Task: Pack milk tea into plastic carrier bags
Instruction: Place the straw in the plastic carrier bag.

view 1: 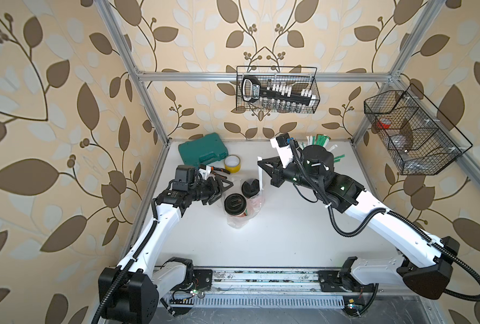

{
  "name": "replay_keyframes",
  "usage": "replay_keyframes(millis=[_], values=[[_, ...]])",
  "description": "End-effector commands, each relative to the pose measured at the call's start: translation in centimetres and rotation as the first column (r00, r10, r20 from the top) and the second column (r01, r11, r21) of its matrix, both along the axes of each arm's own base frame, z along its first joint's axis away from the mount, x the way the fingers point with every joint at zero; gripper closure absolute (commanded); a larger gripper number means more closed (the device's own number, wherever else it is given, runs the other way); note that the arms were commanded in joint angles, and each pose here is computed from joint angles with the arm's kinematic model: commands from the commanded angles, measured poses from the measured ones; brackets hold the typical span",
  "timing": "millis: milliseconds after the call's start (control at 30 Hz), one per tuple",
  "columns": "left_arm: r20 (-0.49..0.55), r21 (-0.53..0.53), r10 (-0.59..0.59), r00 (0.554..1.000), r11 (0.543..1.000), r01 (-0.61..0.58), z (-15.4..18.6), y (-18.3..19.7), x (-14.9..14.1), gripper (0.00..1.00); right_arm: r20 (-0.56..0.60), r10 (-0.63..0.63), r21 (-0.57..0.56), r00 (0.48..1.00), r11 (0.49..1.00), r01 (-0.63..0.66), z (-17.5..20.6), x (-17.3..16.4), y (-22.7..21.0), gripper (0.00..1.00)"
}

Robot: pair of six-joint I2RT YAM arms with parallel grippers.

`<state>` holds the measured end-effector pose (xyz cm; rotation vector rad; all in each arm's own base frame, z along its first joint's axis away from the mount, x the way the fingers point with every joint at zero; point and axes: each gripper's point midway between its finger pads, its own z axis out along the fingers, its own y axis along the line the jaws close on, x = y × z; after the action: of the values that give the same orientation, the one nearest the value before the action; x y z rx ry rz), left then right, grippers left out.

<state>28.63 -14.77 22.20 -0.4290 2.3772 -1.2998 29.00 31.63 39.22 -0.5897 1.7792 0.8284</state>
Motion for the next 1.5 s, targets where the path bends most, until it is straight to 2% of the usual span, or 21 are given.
replay_keyframes(millis=[0,333,600,667,767,1100,1233,1467], values=[[0.067,-0.024,-0.024,0.997,0.999,0.025,2.0,-0.2,0.5,0.31,0.025,-0.028,-0.031,0.999,0.999,0.029,-0.3,0.4,-0.2,1.00],[0.062,-0.024,-0.027,0.998,0.999,0.029,1.9,-0.3,0.6,0.32,0.026,0.006,-0.043,1.000,0.999,-0.004,-2.5,0.7,0.8,1.00],[0.065,-0.024,-0.027,0.998,0.999,0.028,1.9,-0.3,0.7,0.34,0.039,0.025,-0.006,0.999,1.000,-0.025,-1.8,0.3,1.0,1.00],[0.064,-0.024,-0.027,0.998,0.999,0.029,1.9,-0.3,0.7,0.36,0.044,0.023,0.003,0.999,1.000,-0.023,-1.5,0.2,0.9,1.00],[0.061,-0.025,-0.027,0.998,0.999,0.029,1.8,-0.3,0.8,0.45,0.055,0.035,0.033,0.998,0.999,-0.037,-0.7,-0.2,0.9,1.00],[0.059,-0.025,-0.029,0.998,0.999,0.030,1.9,-0.4,1.1,0.51,0.106,0.033,0.069,0.994,0.997,-0.041,2.0,-0.7,0.4,1.00],[0.051,-0.025,-0.027,0.998,0.999,0.028,1.7,-0.3,1.2,0.51,0.091,0.041,0.048,0.995,0.998,-0.046,1.4,-0.6,0.7,1.00],[0.048,-0.024,-0.028,0.998,0.999,0.029,1.6,-0.3,1.2,0.53,0.068,-0.021,-0.009,0.997,1.000,0.021,-0.4,0.1,-0.4,1.00]])
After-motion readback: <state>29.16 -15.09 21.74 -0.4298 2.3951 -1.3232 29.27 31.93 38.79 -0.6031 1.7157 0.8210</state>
